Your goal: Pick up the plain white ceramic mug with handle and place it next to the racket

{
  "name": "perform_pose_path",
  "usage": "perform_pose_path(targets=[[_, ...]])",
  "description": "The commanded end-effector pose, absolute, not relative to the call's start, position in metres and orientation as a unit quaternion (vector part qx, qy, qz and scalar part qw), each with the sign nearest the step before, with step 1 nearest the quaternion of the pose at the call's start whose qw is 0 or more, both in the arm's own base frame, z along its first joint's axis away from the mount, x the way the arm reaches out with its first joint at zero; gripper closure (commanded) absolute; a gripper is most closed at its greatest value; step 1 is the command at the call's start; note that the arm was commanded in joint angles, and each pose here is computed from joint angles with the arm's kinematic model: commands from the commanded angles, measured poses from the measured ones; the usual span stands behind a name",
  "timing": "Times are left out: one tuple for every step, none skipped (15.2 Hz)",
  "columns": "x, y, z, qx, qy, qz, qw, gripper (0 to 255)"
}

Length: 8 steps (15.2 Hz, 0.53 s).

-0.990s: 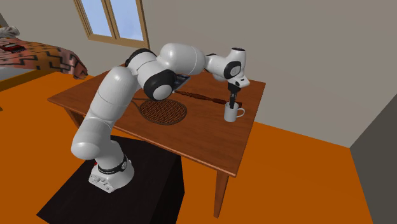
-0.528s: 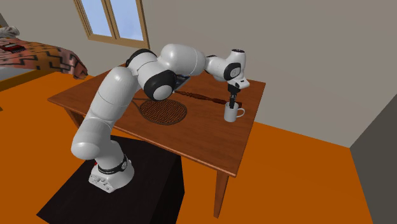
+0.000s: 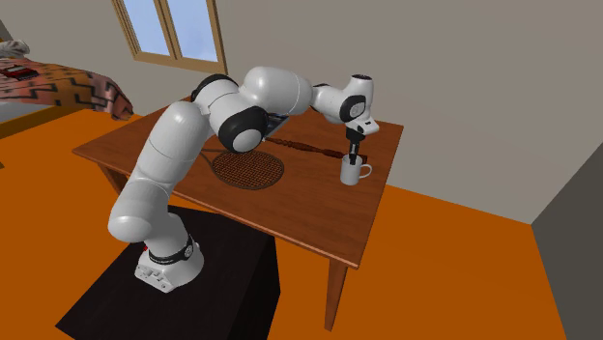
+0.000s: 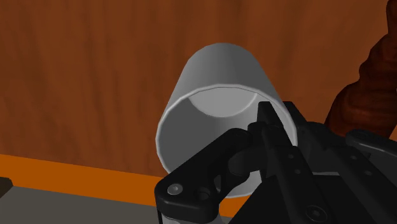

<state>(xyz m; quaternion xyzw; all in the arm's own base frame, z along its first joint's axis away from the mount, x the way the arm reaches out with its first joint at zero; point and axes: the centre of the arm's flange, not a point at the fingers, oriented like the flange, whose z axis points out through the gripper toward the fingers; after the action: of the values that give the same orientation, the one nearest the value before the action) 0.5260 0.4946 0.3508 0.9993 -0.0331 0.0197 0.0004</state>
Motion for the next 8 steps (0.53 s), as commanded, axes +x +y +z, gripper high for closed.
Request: perform_pose_path(targets=[[0.526,0.494,0.351,0.999,-0.033,0.020,0.001,255],[0.526,0.494,0.351,0.999,-0.033,0.020,0.001,255],[0.526,0.494,0.350,0.999,-0.033,0.020,0.001,255],[0.526,0.494,0.356,0.999,-0.033,0.020,0.001,255],[0.526,0.494,0.361,0.999,-0.033,0.020,0.001,255],[0.526,0.494,0.366,0.999,-0.033,0.020,0.001,255],[0.526,0.494,0.372,0.999,-0.033,0.020,0.001,255],[0.526,0.494,0.377,0.999,-0.033,0.020,0.001,255]])
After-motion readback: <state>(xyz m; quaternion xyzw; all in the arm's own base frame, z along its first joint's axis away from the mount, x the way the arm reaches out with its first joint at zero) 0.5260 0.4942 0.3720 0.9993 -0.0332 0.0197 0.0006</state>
